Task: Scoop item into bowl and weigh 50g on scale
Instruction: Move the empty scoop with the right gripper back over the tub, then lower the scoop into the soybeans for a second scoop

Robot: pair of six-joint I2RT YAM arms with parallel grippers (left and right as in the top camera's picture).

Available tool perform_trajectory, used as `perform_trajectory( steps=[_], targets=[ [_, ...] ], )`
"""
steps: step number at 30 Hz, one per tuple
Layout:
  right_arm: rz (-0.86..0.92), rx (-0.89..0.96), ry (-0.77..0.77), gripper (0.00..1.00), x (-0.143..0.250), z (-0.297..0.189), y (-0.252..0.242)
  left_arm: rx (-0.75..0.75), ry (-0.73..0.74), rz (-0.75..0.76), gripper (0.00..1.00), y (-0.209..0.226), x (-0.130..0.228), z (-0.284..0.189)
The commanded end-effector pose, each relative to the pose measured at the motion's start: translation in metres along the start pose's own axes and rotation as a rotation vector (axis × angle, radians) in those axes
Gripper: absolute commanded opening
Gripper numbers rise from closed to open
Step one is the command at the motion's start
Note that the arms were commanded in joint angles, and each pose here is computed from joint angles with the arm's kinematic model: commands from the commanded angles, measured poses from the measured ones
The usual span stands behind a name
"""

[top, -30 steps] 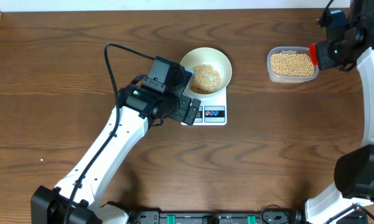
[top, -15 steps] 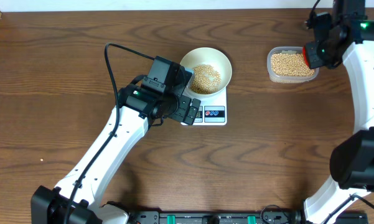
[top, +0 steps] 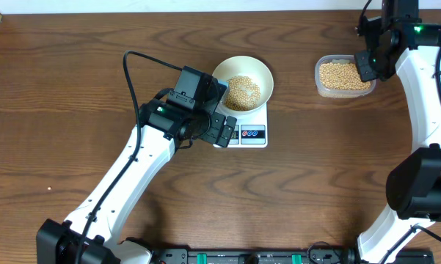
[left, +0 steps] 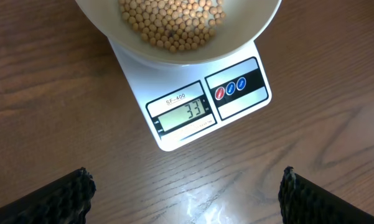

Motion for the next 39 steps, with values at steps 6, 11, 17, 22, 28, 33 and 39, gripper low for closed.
perform_trajectory(
  steps=[6,11,17,22,28,33,39],
  targets=[
    [0.009,0.027,0.054,0.01,0.001,0.024,0.005,-0.01,0.021,-0.003,0.96,0.002,0.003,0.005],
    [0.004,0.025,0.05,0.01,0.0,0.024,0.007,-0.01,0.021,-0.003,0.96,0.002,0.003,0.005],
    [0.007,0.023,0.06,0.01,0.0,0.028,0.011,-0.01,0.021,-0.003,0.96,0.002,0.003,0.005],
    [0.024,0.019,0.071,0.01,0.0,0.034,0.012,-0.01,0.021,-0.003,0.96,0.002,0.003,0.005],
    [0.041,0.015,0.077,0.01,0.001,0.037,0.013,-0.01,0.021,-0.003,0.96,0.002,0.003,0.005],
    [0.05,0.007,0.078,0.01,0.001,0.037,0.013,-0.01,0.021,-0.003,0.96,0.002,0.003,0.005],
    [0.066,-0.026,0.078,0.01,0.001,0.038,0.016,-0.01,0.021,-0.003,0.96,0.002,0.003,0.005]
  ],
)
Point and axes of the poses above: each gripper's point midway between its finger pads, its own z axis out along the fingers, its own y axis along the line the jaws close on, x = y × z, the point moved 10 cm from there along -z, back along the fingers, and after that the axes turned 12 degrees about z, right-handed, at the moved point
